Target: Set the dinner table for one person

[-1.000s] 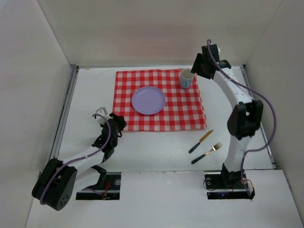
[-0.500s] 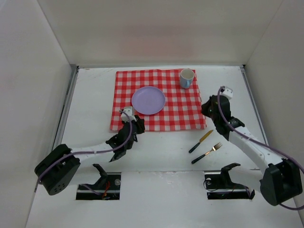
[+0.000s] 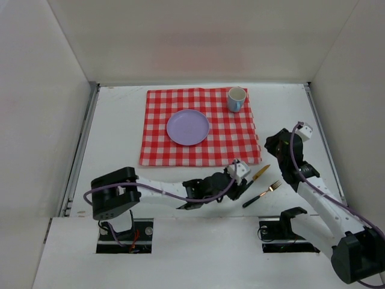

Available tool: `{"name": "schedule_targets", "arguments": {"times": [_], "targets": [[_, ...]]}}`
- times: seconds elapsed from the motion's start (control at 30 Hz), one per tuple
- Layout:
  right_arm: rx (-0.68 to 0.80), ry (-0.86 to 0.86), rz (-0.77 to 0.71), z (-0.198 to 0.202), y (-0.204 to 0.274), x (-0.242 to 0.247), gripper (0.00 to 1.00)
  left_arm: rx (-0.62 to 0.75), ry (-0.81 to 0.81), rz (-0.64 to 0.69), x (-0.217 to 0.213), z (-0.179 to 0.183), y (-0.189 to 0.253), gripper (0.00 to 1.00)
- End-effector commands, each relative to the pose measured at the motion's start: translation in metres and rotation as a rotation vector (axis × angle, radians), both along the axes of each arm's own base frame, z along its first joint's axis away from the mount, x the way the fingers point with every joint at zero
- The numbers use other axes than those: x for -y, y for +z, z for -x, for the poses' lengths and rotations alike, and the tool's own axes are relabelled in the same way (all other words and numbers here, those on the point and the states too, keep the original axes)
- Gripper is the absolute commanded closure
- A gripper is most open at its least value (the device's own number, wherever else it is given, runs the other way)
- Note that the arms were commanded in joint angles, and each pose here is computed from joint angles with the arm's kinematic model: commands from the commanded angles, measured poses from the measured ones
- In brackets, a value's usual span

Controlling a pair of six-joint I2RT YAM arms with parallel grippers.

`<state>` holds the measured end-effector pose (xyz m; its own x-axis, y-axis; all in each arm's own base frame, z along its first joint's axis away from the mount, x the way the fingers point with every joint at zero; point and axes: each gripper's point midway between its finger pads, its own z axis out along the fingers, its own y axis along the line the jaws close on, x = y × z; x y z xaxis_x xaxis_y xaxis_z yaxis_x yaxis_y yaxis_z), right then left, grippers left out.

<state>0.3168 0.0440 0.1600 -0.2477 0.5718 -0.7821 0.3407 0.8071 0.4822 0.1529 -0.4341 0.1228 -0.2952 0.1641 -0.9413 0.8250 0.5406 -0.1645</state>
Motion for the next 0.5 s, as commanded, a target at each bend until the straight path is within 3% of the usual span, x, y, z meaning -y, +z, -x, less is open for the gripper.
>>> {"name": "schedule_targets", "arguments": {"times": [0.0,0.17,0.47], "targets": [[0.139,0.006,-0.061,-0.005,0.039,-0.002,0.65,0.059,-0.114,-0.072,0.027,0.020,-0.007,0.66],[0.246,0.002,-0.094,0.001,0.078,0.003,0.64,0.051,-0.131,-0.123,0.051,0.022,-0.028,0.63],[0.246,-0.043,-0.112,0.002,0.067,0.016,0.65,0.051,-0.191,-0.168,0.073,0.035,-0.041,0.60]]}}
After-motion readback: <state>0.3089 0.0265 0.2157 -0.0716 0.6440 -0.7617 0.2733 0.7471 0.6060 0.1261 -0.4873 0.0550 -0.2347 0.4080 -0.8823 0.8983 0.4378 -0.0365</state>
